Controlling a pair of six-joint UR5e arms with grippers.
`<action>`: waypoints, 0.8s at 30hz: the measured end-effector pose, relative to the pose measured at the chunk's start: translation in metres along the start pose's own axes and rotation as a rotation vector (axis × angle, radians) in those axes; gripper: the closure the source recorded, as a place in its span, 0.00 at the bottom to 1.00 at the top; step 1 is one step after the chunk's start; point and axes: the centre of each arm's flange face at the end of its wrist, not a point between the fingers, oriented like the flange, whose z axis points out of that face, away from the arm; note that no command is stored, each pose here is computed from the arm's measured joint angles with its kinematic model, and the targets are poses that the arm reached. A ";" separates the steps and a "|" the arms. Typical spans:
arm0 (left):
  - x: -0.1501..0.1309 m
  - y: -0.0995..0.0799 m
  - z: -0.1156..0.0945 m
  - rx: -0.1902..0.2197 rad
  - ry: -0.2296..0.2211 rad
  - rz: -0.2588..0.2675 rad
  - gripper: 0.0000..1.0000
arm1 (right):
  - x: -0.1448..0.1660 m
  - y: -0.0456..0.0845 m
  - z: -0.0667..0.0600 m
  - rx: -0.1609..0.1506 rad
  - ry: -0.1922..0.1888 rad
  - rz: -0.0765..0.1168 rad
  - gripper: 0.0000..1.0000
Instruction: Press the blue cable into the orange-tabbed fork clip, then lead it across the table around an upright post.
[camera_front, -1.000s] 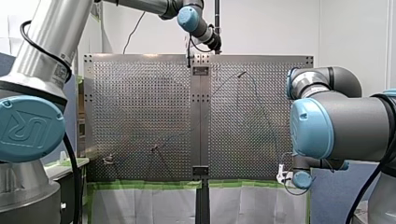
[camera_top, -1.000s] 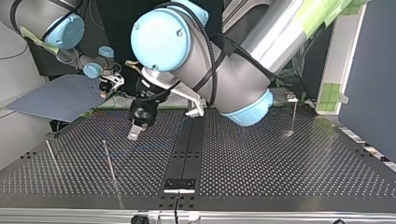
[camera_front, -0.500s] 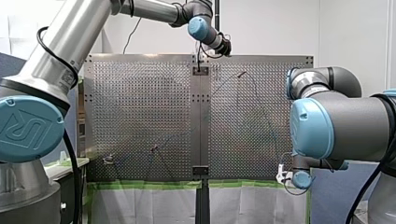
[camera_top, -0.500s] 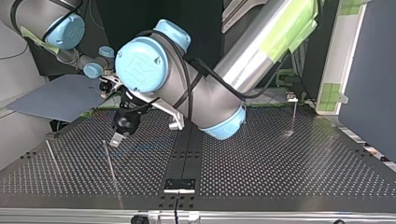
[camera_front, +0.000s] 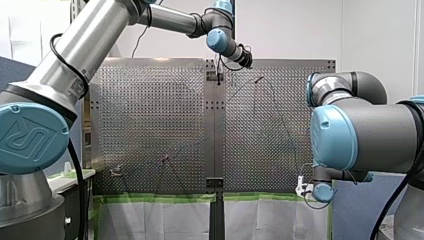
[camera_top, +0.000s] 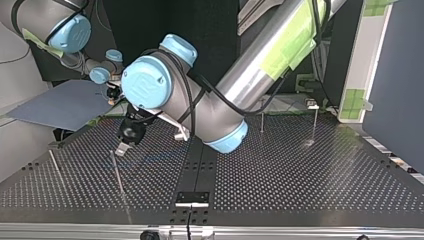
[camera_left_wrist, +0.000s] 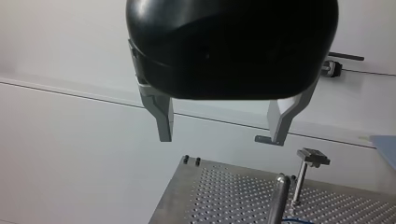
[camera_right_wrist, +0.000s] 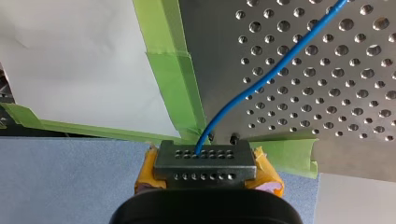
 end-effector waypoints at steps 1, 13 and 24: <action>0.000 0.000 0.000 0.000 0.000 0.000 0.00 | 0.000 0.000 0.000 0.000 0.000 0.000 1.00; 0.029 0.000 0.019 0.049 0.033 -0.010 0.00 | 0.000 -0.002 0.000 0.004 0.001 -0.002 1.00; 0.033 0.000 0.028 0.057 0.005 -0.014 0.00 | 0.000 -0.005 0.000 0.012 0.001 -0.003 1.00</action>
